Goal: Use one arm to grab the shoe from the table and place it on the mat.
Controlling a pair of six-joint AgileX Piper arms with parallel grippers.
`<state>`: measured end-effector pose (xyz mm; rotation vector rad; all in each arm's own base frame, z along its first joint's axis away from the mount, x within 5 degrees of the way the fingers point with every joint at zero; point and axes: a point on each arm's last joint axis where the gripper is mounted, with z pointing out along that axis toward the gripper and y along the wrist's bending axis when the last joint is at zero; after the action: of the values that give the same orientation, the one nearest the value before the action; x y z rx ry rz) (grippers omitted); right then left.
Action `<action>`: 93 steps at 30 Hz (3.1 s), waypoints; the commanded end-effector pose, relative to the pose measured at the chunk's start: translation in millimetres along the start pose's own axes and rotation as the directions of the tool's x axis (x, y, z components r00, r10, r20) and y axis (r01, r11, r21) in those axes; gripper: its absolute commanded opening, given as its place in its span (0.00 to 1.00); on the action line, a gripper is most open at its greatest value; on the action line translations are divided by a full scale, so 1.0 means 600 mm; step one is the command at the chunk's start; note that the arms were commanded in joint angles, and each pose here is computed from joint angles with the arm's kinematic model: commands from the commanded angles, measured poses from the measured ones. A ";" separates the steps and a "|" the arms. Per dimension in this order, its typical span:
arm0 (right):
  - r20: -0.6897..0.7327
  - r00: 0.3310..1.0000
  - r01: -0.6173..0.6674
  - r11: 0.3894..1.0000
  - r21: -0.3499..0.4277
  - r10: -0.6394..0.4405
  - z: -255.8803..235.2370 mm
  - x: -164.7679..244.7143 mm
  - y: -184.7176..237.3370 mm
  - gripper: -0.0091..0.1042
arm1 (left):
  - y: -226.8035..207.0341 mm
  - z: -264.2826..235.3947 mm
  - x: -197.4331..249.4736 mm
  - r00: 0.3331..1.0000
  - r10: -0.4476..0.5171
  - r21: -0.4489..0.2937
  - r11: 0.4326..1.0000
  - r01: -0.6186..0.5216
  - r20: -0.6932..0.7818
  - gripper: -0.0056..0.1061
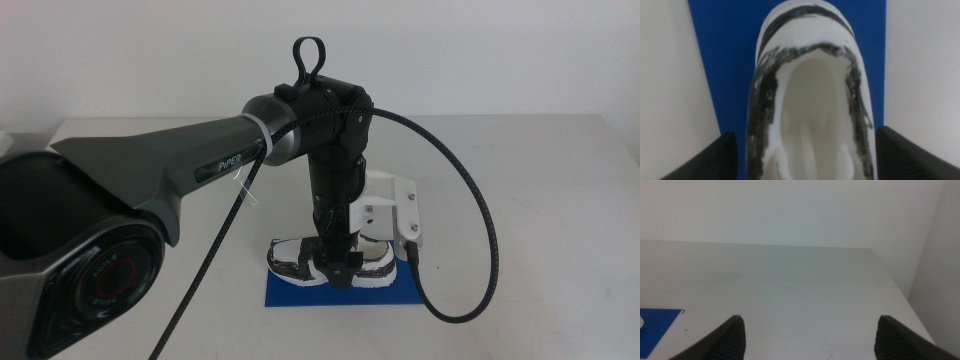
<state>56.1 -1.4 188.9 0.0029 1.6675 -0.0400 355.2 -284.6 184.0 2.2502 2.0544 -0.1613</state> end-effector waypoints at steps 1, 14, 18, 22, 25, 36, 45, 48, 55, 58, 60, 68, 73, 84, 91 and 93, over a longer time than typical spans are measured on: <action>0.109 0.994 0.020 1.000 0.013 -0.022 -0.004 -0.019 -0.001 0.67 | -0.014 -0.063 -0.007 1.000 0.004 -0.025 1.000 -0.004 0.028 0.89; 0.109 0.994 0.020 1.000 0.013 -0.022 -0.004 -0.019 -0.001 0.67 | -0.032 -0.163 0.017 0.999 -0.028 -0.128 0.991 0.033 0.039 0.89; 0.109 0.994 0.020 1.000 0.013 -0.022 -0.004 -0.019 -0.001 0.67 | -0.048 -0.222 0.027 0.996 -0.030 -0.197 0.979 0.045 0.082 0.89; 0.109 0.994 0.020 1.000 0.013 -0.022 -0.004 -0.019 -0.001 0.67 | -0.073 -0.290 0.043 0.997 -0.018 -0.309 0.950 0.042 0.081 0.89; 0.109 0.994 0.020 1.000 0.013 -0.022 -0.004 -0.019 -0.001 0.67 | -0.093 -0.337 0.060 0.992 -0.087 -0.393 0.912 0.117 0.093 0.89; 0.109 0.994 0.020 1.000 0.013 -0.022 -0.004 -0.019 -0.001 0.67 | -0.198 -0.498 0.125 0.961 -0.165 -0.619 0.738 0.269 0.220 0.89; 0.109 0.994 0.020 1.000 0.013 -0.022 -0.004 -0.019 -0.001 0.67 | -0.287 -0.506 0.199 0.842 -0.327 -0.652 0.532 0.540 0.430 0.89; 0.109 0.994 0.020 1.000 0.013 -0.022 -0.004 -0.019 -0.001 0.67 | -0.322 -0.484 0.234 0.809 -0.277 -0.701 0.403 0.588 0.519 0.89; 0.109 0.994 0.020 1.000 0.013 -0.022 -0.004 -0.019 -0.001 0.67 | -0.408 -0.394 0.322 0.730 -0.199 -0.717 0.148 0.681 0.653 0.89; 0.109 0.994 0.020 1.000 0.013 -0.022 -0.004 -0.019 -0.001 0.67 | -0.438 -0.357 0.355 0.646 -0.206 -0.651 0.051 0.757 0.735 0.89; 0.109 0.994 0.020 1.000 0.013 -0.022 -0.004 -0.019 -0.001 0.67 | -0.458 -0.332 0.373 0.606 -0.194 -0.616 0.012 0.788 0.771 0.89; 0.109 0.994 0.020 1.000 0.013 -0.022 -0.004 -0.019 -0.001 0.67 | -0.543 -0.258 0.430 0.473 -0.223 -0.486 -0.003 0.874 0.852 0.89; 0.109 0.994 0.020 1.000 0.013 -0.022 -0.004 -0.019 -0.001 0.67 | -0.565 -0.220 0.436 0.428 -0.274 -0.457 -0.045 0.889 0.861 0.89; 0.109 0.994 0.020 1.000 0.013 -0.022 -0.004 -0.019 -0.001 0.67 | -0.536 -0.150 0.418 0.404 -0.125 -0.419 -0.135 0.898 0.906 0.89; 0.109 0.994 0.020 1.000 0.013 -0.022 -0.004 -0.019 -0.001 0.67 | -0.526 -0.097 0.422 0.419 -0.103 -0.428 -0.094 0.899 0.902 0.89; 0.109 0.994 0.020 1.000 0.013 -0.022 -0.004 -0.019 -0.001 0.67 | -0.528 -0.088 0.421 0.412 -0.084 -0.418 -0.083 0.904 0.907 0.89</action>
<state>56.1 -1.4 188.9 0.0029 1.6675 -0.0400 62.2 2.2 188.7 0.2531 1.7384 0.2581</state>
